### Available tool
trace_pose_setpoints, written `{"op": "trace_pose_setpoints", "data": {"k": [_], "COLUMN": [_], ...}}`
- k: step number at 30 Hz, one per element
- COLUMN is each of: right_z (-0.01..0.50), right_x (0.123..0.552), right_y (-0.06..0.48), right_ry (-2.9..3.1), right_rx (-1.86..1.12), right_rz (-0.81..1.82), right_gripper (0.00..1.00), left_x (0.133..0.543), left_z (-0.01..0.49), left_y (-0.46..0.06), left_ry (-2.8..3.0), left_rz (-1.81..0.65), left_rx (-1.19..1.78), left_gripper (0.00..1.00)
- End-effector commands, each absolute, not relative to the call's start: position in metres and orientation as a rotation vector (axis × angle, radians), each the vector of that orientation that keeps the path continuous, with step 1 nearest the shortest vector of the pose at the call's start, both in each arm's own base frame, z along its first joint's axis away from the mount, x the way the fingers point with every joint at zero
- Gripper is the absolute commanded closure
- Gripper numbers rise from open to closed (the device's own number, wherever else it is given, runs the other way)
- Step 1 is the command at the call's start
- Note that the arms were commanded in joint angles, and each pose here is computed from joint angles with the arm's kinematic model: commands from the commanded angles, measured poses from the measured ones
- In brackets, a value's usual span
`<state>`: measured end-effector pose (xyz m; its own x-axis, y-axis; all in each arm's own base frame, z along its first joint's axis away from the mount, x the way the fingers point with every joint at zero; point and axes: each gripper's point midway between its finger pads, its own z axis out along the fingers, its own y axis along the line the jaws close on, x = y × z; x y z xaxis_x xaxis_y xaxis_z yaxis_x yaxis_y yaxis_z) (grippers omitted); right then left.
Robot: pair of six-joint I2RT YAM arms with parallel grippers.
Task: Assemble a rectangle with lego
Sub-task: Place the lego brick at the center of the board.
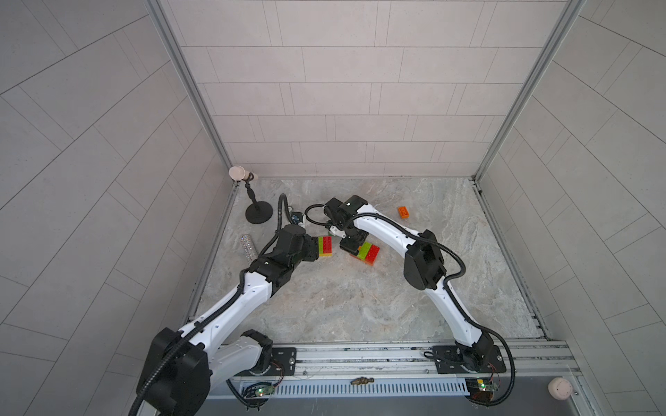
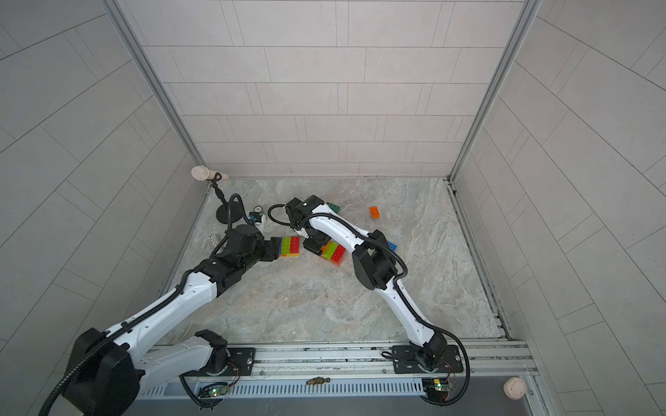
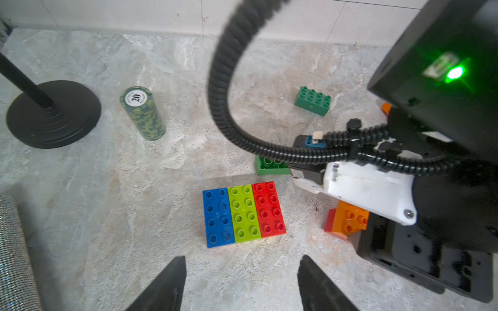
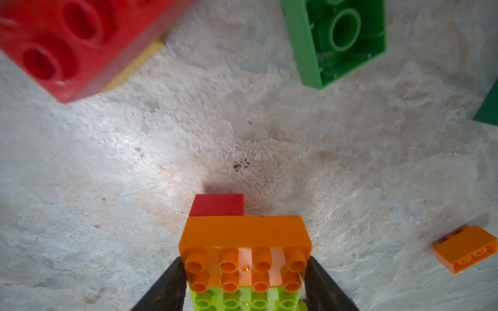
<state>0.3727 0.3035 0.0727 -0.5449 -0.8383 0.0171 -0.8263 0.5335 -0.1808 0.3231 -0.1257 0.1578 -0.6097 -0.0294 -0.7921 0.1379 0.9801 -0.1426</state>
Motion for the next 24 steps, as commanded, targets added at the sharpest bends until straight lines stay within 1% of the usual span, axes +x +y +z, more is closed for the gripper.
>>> {"op": "trace_pose_setpoints", "data": {"k": [1, 5, 10, 17, 21, 24], "right_z": [0.088, 0.078, 0.066, 0.07, 0.065, 0.072], "right_x": [0.366, 0.364, 0.364, 0.359, 0.359, 0.36], "right_y": [0.303, 0.302, 0.302, 0.307, 0.304, 0.302], "right_ry": [2.668, 2.685, 2.698, 2.708, 2.72, 2.712], "right_rx": [-1.504, -1.523, -1.543, -1.531, -1.533, -1.513], "right_rz": [-0.251, -0.251, -0.259, -0.205, -0.238, -0.248], "right_gripper": [0.32, 0.34, 0.33, 0.29, 0.28, 0.27], "left_x": [0.325, 0.325, 0.324, 0.324, 0.325, 0.324], "left_z": [0.157, 0.157, 0.158, 0.158, 0.16, 0.161], "left_y": [-0.133, -0.134, -0.133, -0.133, -0.134, -0.133], "left_ry": [2.199, 2.194, 2.193, 2.189, 2.186, 2.184], "left_rz": [-0.26, -0.265, -0.262, -0.261, -0.264, -0.259], "left_rx": [0.091, 0.094, 0.098, 0.103, 0.105, 0.105], "left_gripper": [0.3, 0.3, 0.3, 0.3, 0.3, 0.3]}}
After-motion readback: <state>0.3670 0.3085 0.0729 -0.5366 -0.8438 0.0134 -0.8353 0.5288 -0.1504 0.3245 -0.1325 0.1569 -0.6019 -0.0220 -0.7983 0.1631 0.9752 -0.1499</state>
